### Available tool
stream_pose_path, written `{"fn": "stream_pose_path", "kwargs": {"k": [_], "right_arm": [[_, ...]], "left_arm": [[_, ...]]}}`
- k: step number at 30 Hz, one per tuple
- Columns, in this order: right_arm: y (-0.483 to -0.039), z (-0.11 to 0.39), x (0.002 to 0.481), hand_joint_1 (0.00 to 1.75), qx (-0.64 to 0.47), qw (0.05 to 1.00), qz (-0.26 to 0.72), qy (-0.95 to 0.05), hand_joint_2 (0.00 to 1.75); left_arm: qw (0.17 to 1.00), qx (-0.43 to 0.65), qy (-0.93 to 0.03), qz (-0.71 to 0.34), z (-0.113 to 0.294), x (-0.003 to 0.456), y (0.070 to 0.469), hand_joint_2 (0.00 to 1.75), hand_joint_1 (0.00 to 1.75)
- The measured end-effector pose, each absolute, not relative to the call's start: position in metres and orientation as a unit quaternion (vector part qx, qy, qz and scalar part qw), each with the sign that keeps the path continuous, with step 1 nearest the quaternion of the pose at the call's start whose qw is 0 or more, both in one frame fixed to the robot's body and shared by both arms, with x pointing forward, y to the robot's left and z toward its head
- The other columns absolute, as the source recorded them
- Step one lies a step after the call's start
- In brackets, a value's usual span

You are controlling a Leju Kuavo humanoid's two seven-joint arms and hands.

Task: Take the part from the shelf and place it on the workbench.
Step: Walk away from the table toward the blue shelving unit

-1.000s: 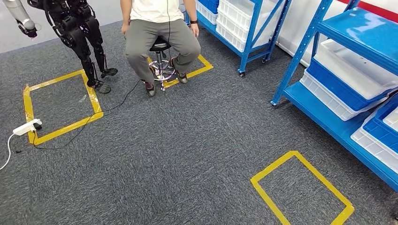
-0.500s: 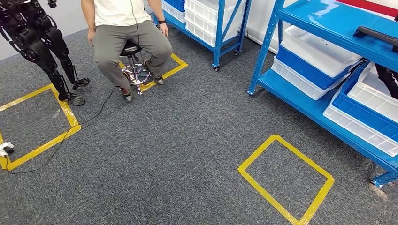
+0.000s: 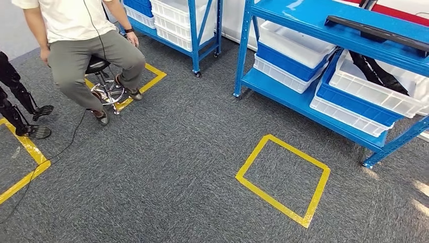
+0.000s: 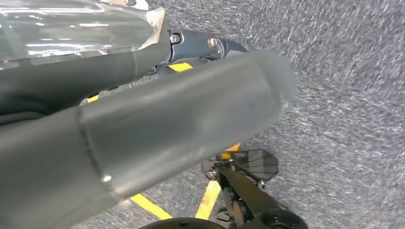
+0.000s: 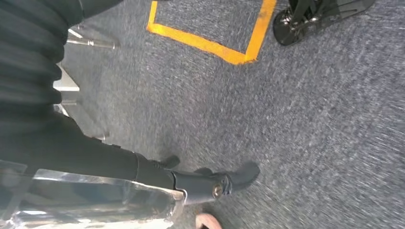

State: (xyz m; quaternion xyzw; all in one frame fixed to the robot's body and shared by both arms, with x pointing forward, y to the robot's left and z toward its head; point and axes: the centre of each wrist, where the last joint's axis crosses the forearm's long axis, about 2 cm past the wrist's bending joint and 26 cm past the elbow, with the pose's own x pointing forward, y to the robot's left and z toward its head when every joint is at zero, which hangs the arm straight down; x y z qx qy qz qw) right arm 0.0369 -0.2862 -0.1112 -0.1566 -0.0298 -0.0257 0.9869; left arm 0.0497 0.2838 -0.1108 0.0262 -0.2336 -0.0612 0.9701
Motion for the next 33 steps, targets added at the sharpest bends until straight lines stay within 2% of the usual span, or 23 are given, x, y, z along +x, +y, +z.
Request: {"fn": "stream_pose_path", "kwargs": {"k": [33], "right_arm": [[-0.2861,-0.1115,0.0334,0.00,-0.156,0.987,-0.029,-0.025,1.75]], "left_arm": [[0.970,0.026,-0.233,-0.057,-0.1106,0.0509,0.2823,0.00,0.00]]}}
